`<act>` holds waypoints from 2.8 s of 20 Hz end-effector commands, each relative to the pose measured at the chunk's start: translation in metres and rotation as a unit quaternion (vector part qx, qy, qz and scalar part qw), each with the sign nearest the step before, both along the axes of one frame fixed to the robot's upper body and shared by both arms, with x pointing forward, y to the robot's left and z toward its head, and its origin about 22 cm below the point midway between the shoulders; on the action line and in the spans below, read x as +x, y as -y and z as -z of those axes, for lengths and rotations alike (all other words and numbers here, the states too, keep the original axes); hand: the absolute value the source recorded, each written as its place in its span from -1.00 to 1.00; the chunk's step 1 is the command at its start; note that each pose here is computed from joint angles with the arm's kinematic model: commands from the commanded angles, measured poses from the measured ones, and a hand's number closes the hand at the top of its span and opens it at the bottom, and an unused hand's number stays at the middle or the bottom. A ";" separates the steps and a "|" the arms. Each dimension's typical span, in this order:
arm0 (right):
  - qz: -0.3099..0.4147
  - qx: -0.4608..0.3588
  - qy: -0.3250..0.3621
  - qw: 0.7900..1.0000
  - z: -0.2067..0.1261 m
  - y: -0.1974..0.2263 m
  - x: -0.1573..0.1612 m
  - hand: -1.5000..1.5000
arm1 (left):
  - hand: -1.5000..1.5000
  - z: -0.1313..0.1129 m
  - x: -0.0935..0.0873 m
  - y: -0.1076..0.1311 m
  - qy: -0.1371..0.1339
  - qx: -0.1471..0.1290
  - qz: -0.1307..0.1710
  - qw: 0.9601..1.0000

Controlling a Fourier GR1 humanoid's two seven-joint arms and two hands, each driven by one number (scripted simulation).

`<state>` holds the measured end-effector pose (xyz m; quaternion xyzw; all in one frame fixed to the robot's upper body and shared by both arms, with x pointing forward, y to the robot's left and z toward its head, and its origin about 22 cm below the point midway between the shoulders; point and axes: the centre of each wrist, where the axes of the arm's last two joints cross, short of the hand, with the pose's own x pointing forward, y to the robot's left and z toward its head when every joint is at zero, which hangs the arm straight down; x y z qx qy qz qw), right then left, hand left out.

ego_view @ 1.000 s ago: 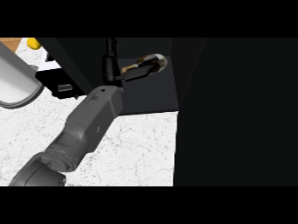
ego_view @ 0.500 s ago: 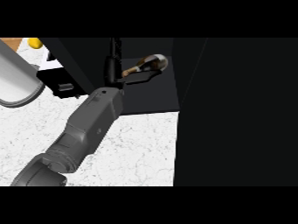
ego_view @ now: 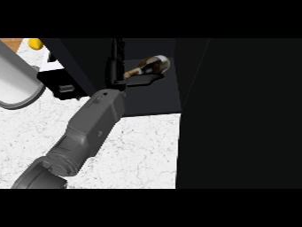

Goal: Pick up the wine, place it into the cabinet and close the cabinet

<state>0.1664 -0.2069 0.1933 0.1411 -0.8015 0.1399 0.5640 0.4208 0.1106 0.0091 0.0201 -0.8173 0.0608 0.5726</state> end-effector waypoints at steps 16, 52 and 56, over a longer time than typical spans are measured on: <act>0.023 0.004 0.009 1.000 -0.011 0.003 -0.012 -1.00 | -1.00 0.041 -0.052 0.011 -0.035 -0.053 0.023 0.998; -0.015 -0.002 -0.023 1.000 -0.013 0.006 -0.015 -1.00 | -1.00 -0.026 -0.270 0.006 0.008 -0.083 0.069 0.994; -0.042 -0.029 -0.025 0.998 -0.006 0.016 -0.023 1.00 | -1.00 -0.022 -0.286 -0.021 0.005 -0.079 0.090 0.993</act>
